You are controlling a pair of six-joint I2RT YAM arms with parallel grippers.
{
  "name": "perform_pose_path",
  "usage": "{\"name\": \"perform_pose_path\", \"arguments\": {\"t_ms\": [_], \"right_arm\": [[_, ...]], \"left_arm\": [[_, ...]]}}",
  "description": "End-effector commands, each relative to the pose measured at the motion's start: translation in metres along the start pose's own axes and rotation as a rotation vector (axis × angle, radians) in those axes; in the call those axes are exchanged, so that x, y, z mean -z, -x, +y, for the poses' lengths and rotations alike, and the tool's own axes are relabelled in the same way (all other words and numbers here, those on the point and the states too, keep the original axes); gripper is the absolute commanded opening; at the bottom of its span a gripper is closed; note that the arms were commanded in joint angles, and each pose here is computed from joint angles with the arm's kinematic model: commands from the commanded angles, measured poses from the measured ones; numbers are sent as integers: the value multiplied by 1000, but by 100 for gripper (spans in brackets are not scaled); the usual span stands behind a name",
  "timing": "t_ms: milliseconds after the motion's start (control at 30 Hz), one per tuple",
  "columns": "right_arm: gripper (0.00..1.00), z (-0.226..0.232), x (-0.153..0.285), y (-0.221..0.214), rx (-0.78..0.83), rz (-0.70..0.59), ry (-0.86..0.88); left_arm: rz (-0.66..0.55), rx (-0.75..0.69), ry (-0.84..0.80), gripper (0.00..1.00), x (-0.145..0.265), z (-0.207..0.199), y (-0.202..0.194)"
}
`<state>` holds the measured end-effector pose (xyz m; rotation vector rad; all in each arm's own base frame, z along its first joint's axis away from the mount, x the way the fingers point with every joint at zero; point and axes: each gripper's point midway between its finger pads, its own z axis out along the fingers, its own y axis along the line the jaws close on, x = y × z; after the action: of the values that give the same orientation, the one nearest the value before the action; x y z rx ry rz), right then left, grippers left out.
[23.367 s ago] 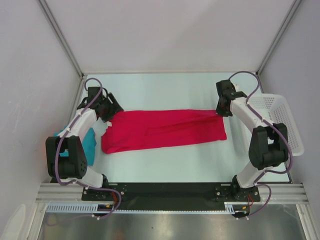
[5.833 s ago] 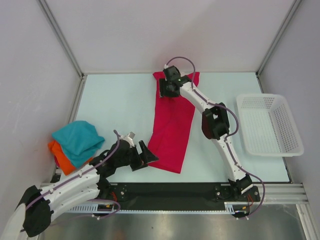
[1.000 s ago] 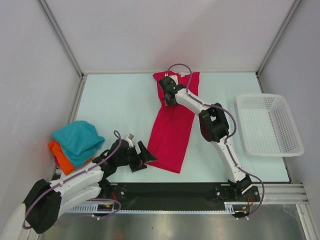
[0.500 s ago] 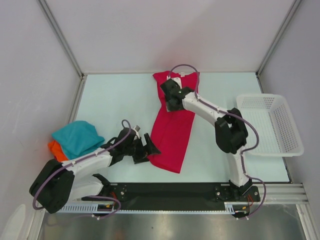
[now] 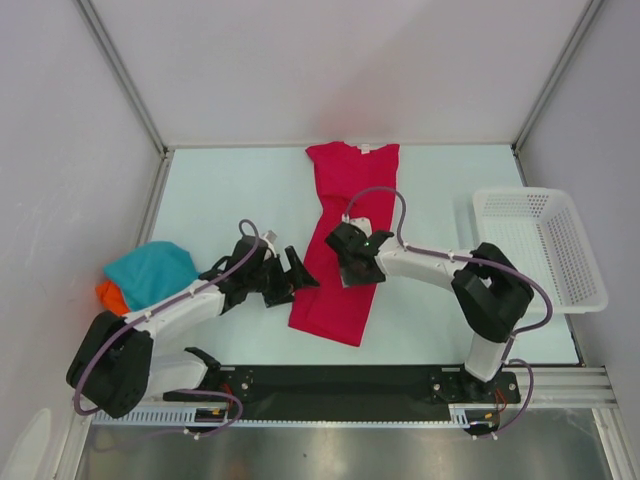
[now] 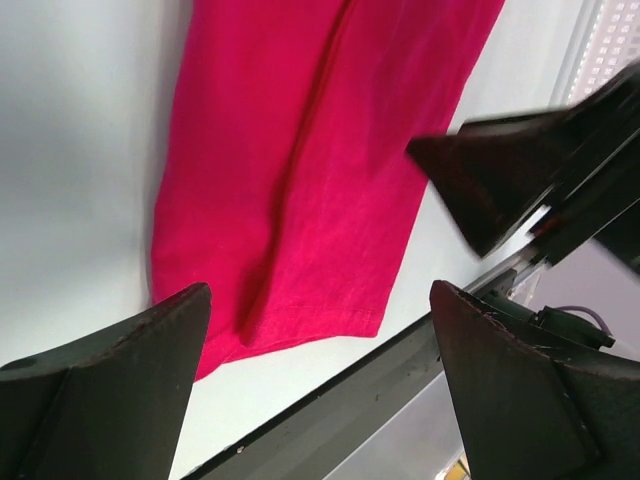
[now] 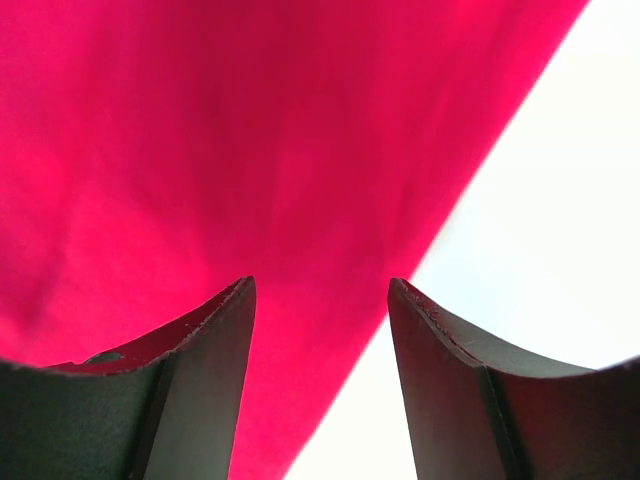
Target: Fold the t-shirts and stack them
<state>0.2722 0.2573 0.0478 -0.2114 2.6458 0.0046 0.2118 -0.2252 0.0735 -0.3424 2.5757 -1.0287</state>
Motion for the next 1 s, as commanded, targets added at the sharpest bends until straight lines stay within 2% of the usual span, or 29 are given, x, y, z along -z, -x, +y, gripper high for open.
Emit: {"name": "perform_pose_path", "arguments": {"t_ms": [0,367,633,967], "right_arm": [[61,18,28,-9,-85,-55,81],[61,14,43,-70,-101,-5,58],[61,19,39,-109,-101,45,61],[61,43,35,-120,-68,68,69]], "left_arm": [[-43,-36,-27,96,7,-13,13],[-42,-41,0,96,11,-1,8],[11,33,35,96,4,31,-21],[44,66,59,96,-7,59,-44]]}}
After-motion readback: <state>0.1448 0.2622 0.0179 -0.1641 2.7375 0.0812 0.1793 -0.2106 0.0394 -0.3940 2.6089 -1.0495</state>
